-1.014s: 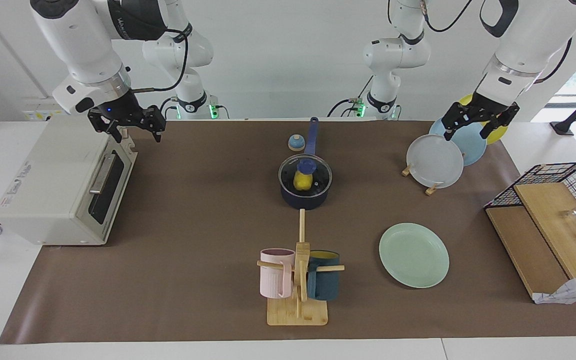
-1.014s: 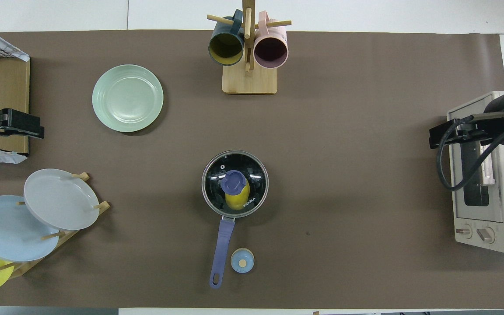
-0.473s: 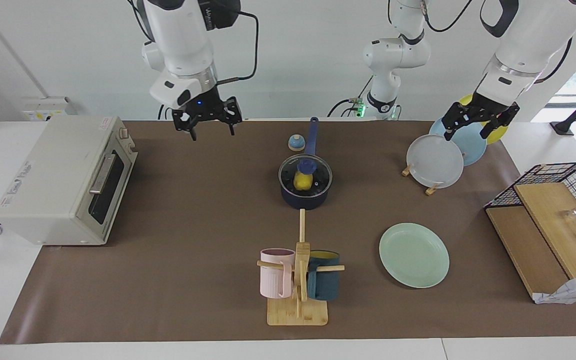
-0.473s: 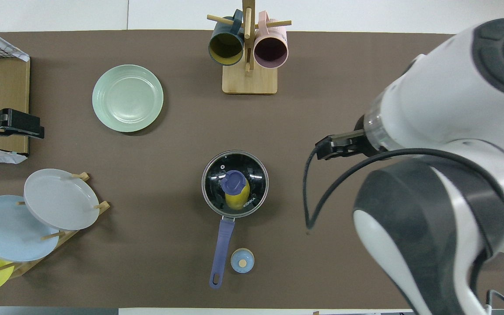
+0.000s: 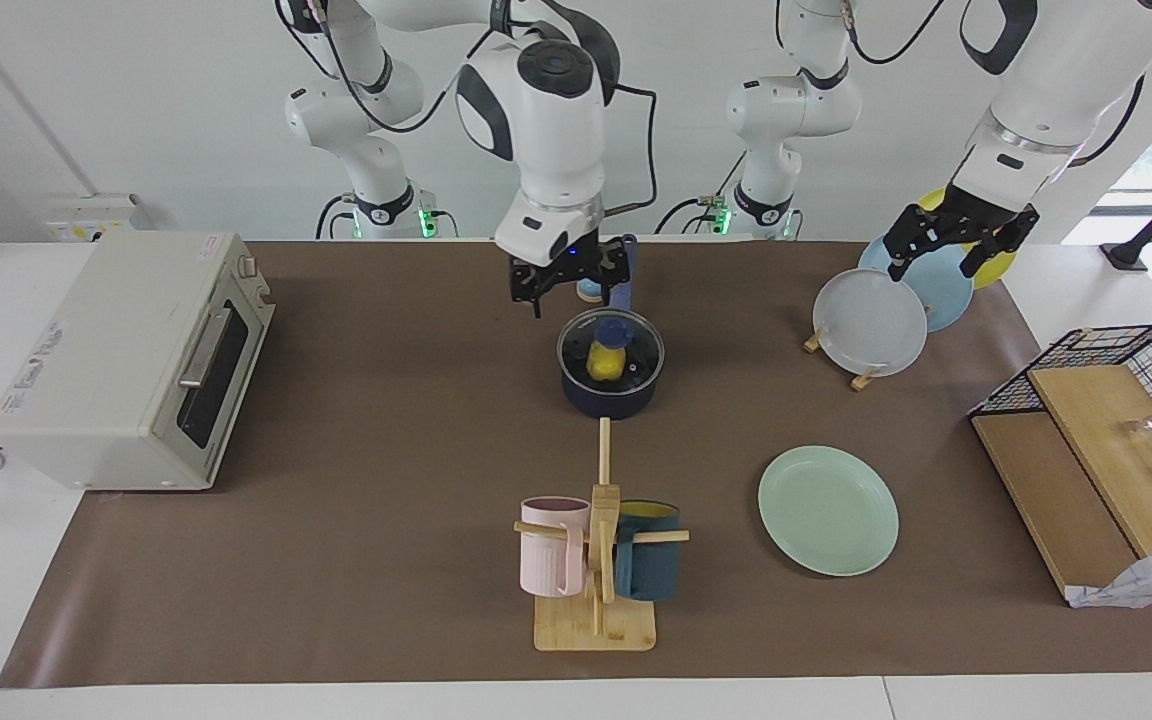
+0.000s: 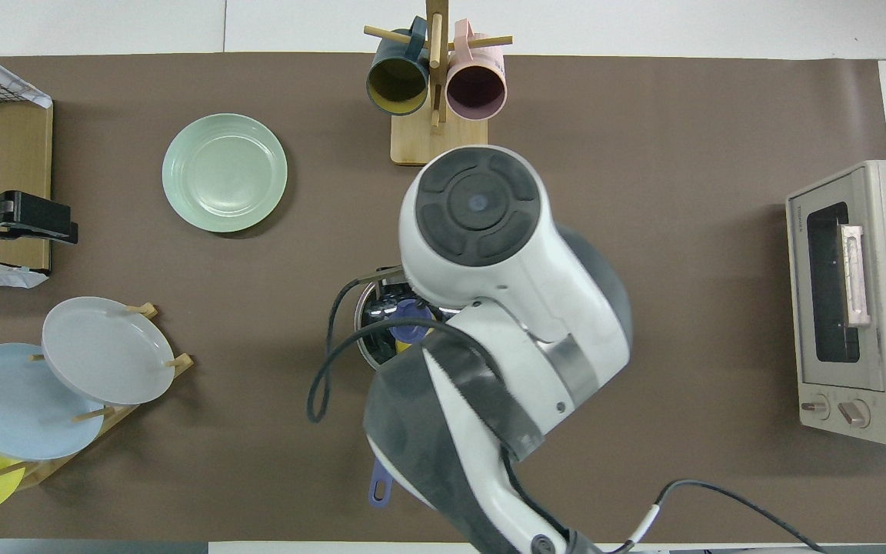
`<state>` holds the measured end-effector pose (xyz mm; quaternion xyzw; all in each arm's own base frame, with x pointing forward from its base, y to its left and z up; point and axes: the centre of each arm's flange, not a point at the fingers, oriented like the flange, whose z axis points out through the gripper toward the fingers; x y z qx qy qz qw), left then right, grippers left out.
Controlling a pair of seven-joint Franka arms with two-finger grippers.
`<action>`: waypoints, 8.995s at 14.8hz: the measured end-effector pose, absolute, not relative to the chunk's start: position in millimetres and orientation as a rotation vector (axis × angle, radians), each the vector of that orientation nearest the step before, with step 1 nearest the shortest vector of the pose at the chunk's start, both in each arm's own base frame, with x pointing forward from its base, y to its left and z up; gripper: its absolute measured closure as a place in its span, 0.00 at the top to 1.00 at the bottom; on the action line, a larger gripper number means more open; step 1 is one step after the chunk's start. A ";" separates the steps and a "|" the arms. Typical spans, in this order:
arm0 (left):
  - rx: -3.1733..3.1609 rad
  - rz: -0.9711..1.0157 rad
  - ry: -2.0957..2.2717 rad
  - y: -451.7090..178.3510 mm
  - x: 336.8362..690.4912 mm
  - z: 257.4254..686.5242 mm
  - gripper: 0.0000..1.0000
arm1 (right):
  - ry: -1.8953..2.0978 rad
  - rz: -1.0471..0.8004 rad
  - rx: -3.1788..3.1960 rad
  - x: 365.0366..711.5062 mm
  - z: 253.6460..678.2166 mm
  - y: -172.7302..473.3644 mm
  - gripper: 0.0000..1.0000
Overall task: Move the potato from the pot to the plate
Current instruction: 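Reach the right gripper over the saucepan to the glass lid knob, then grasp the glass lid knob with the right gripper, then lift the glass lid off and carry it beside the toaster, then set down the lid with the right gripper while the left gripper reaches the pan, then lower the left gripper into the saucepan and grasp the yellow potato, then lift the potato with the left gripper toward the green plate, then lower the potato onto the green plate and open the left gripper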
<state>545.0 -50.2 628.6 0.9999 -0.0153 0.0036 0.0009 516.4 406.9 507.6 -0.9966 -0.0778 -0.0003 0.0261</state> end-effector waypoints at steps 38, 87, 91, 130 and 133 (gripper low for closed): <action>3.139 0.011 -0.048 -50.2 545.0 628.6 1.00 | -0.469 -0.107 -3.153 527.3 462.2 388.3 0.66; 3.072 -0.035 -0.031 -399.0 437.5 355.2 1.00 | -0.090 0.192 -3.174 552.7 579.1 10.4 1.00; 3.086 -0.072 -0.025 -402.8 434.0 334.5 1.00 | -0.096 0.184 -3.174 551.4 581.8 12.9 1.00; 3.047 -0.014 0.083 -96.5 665.5 423.3 0.65 | -0.038 0.225 -3.172 555.4 572.8 -3.3 1.00; 3.065 0.025 0.051 -99.7 690.1 365.0 0.65 | -0.038 0.225 -3.172 555.4 572.7 -3.3 1.00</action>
